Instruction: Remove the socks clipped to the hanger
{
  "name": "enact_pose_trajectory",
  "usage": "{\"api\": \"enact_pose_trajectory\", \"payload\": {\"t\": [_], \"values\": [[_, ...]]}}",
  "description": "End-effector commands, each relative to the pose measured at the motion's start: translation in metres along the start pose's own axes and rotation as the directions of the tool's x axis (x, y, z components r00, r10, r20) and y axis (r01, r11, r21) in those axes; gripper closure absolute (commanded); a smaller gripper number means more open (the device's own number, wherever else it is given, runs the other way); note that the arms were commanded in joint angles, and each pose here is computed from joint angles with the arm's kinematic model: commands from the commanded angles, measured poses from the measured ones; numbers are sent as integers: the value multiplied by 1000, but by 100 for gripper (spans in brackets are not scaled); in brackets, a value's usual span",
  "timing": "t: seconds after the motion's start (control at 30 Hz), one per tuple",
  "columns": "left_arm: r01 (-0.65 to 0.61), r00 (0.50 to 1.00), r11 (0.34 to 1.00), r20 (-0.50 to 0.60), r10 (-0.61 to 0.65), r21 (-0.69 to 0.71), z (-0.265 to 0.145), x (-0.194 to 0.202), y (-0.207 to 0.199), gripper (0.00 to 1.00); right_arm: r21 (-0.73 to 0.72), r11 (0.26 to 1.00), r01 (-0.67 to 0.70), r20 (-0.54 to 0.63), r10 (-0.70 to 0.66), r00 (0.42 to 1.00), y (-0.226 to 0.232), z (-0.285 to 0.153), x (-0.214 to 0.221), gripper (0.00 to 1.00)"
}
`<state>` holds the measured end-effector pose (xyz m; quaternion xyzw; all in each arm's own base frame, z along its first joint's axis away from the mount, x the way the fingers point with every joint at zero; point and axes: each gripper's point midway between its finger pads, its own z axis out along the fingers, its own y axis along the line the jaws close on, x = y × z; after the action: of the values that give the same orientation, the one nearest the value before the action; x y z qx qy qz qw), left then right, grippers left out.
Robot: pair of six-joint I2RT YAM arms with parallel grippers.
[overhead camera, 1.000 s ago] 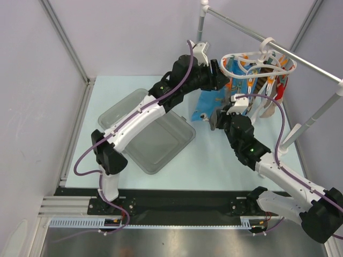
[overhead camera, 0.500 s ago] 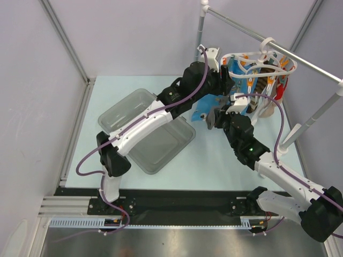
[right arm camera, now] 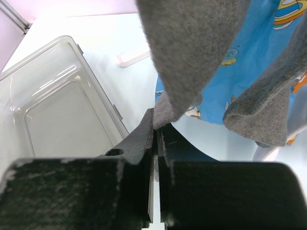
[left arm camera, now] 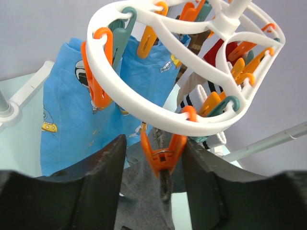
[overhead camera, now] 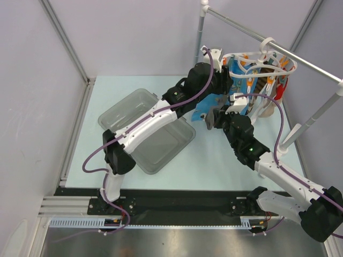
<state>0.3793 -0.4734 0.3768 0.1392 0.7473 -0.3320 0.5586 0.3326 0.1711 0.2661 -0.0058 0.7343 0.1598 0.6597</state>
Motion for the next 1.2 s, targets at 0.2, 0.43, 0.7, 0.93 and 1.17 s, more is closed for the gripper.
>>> {"api": "enact_pose_trajectory", "payload": {"t": [0.2,0.43,0.7,0.93,1.17], "values": [[-10,991,999,132,4,43,-10,-47,-18,51,-38,998,-46,80,49,996,12,-1,-29,100],[-14,991,999,132,7,53,-9,-48,-20,80,-30,999,-44,79,47,996,10,-2,-28,100],[-8,991,997,134,-1,70,-12,-51,-24,100,-16,999,-48,68,49,996,6,-6,-27,100],[-15,994,997,106,8,69,-24,-46,-21,37,-47,999,-20,21,21,1000,7,-22,-25,100],[-21,1000,998,13,21,51,-55,-25,4,22,-123,992,9,-97,-21,995,10,-50,-6,100]]}}
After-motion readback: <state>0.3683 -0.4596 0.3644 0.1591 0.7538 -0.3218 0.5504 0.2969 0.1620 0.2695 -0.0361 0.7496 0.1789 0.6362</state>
